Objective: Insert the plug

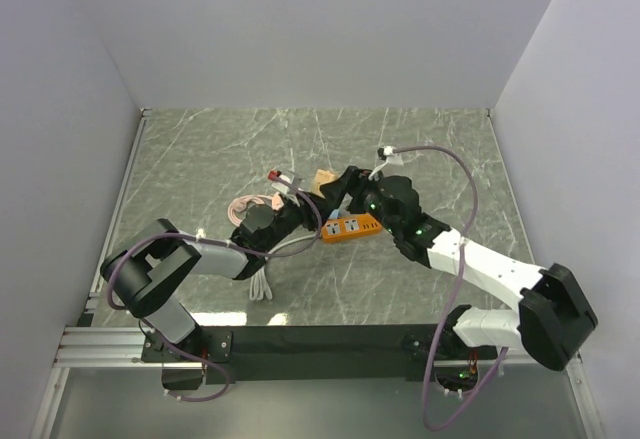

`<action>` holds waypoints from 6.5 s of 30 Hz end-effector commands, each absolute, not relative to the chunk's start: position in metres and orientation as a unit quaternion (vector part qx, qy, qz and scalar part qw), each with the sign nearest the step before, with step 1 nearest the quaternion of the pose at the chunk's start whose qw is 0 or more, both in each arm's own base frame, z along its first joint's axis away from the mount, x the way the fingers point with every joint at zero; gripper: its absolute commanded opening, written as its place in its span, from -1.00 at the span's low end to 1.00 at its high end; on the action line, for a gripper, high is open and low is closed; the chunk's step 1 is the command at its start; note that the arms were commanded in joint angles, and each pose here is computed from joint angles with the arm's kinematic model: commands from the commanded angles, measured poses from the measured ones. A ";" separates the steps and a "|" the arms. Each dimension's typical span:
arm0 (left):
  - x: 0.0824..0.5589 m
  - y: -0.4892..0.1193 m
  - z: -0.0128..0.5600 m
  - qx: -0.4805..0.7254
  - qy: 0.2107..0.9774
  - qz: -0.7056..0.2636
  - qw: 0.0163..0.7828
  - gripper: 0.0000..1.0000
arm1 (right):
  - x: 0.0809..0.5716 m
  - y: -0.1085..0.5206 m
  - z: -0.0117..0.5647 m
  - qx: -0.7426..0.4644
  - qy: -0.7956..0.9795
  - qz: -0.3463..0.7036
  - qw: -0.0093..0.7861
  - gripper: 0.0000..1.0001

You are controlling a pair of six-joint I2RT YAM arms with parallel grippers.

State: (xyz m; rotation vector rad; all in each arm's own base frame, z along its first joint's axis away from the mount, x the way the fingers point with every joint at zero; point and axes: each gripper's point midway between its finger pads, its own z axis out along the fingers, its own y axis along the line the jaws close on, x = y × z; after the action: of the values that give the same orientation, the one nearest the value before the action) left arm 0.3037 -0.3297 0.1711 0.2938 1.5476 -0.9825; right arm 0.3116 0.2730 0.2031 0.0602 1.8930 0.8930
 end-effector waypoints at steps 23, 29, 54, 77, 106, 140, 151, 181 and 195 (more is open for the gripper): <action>0.236 -0.319 0.190 0.368 0.560 -0.536 0.514 -0.99 | 0.254 0.229 0.265 -0.249 0.623 0.408 0.619 0.92; 0.211 -0.310 0.199 0.422 0.534 -0.551 0.483 -0.99 | 0.219 0.245 0.263 -0.344 0.579 0.451 0.586 0.93; 0.175 -0.300 0.225 0.463 0.477 -0.572 0.481 -0.99 | 0.181 0.284 0.247 -0.434 0.548 0.535 0.475 0.88; 0.210 -0.290 0.206 0.404 0.555 -0.498 0.530 0.57 | 0.236 0.259 0.280 -0.288 0.630 0.437 0.574 -1.00; 0.291 -0.293 0.149 0.282 0.677 -0.400 0.550 0.45 | 0.301 0.206 0.179 -0.096 0.859 0.225 0.449 -1.00; 0.317 -0.287 0.125 0.215 0.725 -0.335 0.562 0.41 | 0.317 0.228 0.159 -0.133 0.868 0.218 0.425 -1.00; 0.336 -0.234 0.149 0.062 0.757 -0.227 0.609 0.58 | 0.331 0.236 0.182 -0.148 0.845 0.233 0.457 -1.00; 0.386 -0.239 0.084 -0.013 0.840 -0.100 0.533 0.56 | 0.328 0.237 0.202 -0.172 0.801 0.297 0.491 -1.00; 0.340 -0.252 0.090 0.176 0.819 -0.154 0.523 -0.61 | 0.327 0.233 0.200 -0.175 0.802 0.308 0.482 -1.00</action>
State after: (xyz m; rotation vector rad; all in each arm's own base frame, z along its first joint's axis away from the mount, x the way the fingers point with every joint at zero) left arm 0.3593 -0.2437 0.0971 0.2088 1.9534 -0.3205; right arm 0.3232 0.2316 0.1732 -0.4105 2.0591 0.7190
